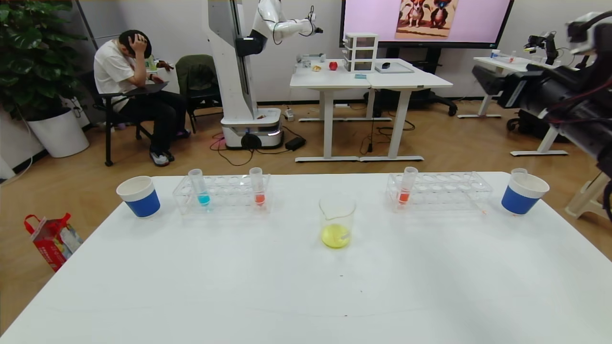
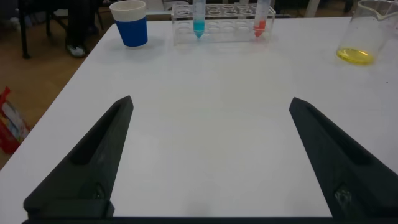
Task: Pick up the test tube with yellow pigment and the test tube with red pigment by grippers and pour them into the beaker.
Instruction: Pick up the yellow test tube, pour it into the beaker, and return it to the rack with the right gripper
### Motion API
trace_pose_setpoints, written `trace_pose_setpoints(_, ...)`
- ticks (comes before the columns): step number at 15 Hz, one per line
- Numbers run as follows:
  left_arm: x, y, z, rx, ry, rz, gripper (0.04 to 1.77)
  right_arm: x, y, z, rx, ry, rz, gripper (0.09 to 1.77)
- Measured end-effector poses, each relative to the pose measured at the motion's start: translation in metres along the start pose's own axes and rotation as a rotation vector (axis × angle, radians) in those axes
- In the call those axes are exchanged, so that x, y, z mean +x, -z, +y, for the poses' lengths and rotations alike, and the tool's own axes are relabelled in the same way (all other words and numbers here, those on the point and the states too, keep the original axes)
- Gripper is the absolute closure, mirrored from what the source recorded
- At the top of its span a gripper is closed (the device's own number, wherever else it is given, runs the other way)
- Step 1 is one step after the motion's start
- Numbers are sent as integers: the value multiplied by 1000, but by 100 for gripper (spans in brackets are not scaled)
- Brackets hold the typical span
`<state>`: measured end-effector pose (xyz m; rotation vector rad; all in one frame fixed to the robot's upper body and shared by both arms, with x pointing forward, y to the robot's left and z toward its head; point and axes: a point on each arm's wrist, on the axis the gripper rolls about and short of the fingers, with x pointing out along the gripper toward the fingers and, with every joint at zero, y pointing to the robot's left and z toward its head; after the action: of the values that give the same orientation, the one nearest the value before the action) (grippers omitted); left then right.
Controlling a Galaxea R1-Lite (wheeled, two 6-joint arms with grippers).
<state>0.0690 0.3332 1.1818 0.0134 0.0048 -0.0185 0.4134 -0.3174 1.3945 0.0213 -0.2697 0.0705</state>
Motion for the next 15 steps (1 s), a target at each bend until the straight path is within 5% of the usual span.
trace_pose_setpoints(4,0,0,0,0,0,0,6,-108,-75,2,-13,-4,-184,12)
trace_pose_setpoints(6,0,0,0,0,0,0,6,-168,-88,3,-42,-3,-254,12)
trace_pose_setpoints(11,0,0,0,0,0,0,6,-287,-71,3,-120,35,-338,12)
trace_pose_setpoints(15,0,0,0,0,0,0,6,-347,-44,6,-138,56,-263,12)
